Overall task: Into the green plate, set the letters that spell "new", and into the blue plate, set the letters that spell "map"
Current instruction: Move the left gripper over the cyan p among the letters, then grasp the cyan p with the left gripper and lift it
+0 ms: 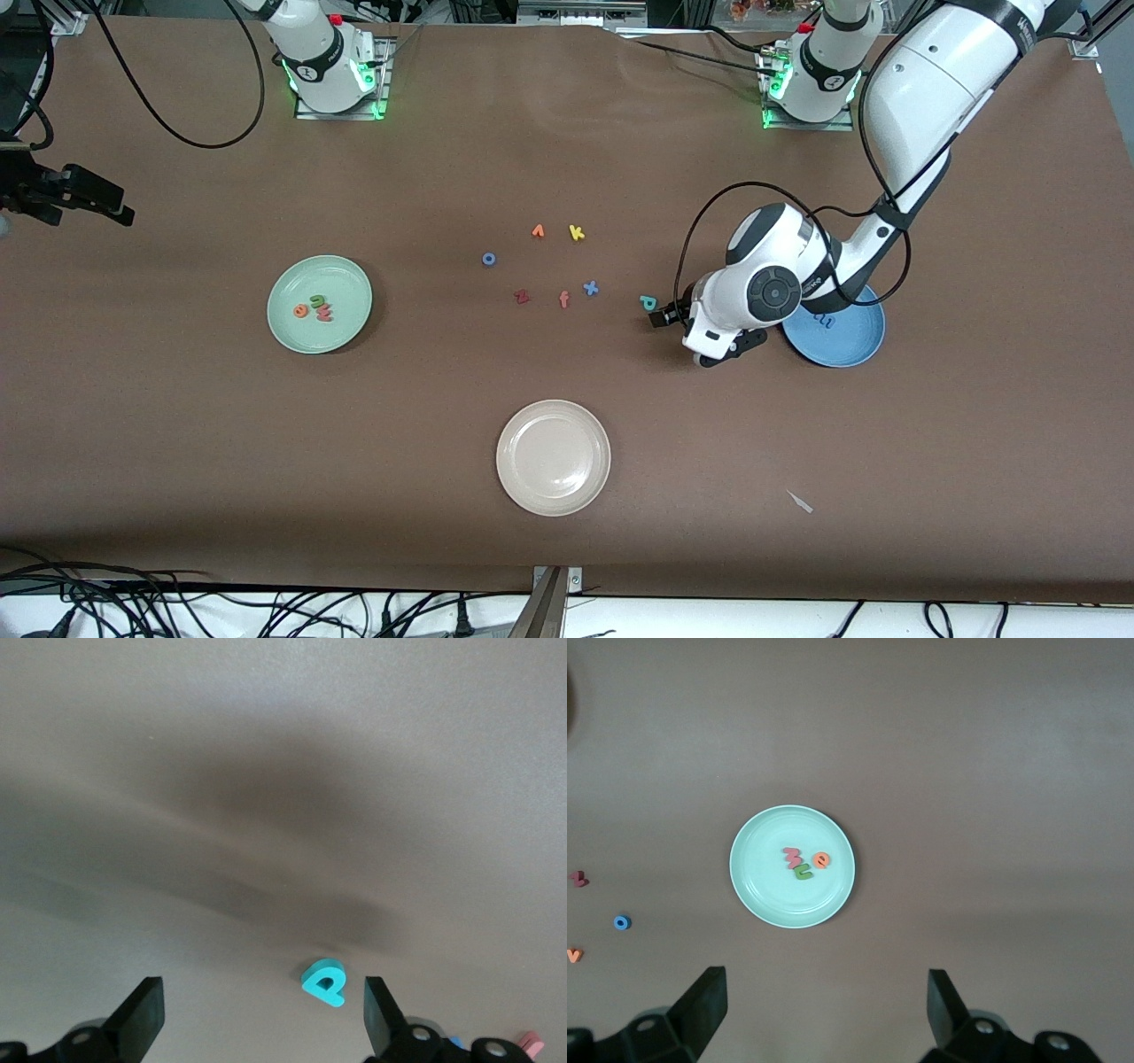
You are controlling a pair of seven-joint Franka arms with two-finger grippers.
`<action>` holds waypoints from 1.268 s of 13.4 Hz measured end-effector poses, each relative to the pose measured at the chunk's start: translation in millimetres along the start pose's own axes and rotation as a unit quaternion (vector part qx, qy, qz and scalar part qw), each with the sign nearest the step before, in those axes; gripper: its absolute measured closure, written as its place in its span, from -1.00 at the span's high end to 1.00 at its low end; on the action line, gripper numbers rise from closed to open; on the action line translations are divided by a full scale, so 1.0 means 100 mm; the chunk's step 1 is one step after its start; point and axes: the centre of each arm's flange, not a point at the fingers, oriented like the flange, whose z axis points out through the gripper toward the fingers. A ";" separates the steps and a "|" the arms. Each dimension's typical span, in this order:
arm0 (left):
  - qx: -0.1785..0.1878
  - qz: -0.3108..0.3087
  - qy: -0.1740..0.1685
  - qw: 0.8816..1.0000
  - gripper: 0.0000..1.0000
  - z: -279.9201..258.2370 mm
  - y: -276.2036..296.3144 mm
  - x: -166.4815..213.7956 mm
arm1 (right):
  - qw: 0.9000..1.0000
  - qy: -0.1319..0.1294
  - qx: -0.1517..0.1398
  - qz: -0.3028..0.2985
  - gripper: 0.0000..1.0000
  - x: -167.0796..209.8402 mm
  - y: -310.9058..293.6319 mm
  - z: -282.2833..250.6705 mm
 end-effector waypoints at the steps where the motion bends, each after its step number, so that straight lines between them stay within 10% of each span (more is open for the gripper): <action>1: -0.002 -0.001 0.003 1.000 0.98 0.03 0.00 0.00 | 1.000 0.000 0.000 0.000 1.00 0.00 0.00 0.00; 11: 0.005 -0.024 0.019 1.000 0.90 0.52 0.24 -0.28 | 1.000 -0.001 0.000 0.000 1.00 0.00 0.00 0.00; 14: 0.005 -0.030 0.021 0.999 0.27 0.53 0.26 -0.29 | 1.000 0.000 0.000 0.000 1.00 0.00 0.00 0.00; 17: 0.005 -0.038 0.021 0.999 0.16 0.53 0.27 -0.31 | 1.000 -0.001 0.001 0.000 1.00 0.00 -0.01 0.00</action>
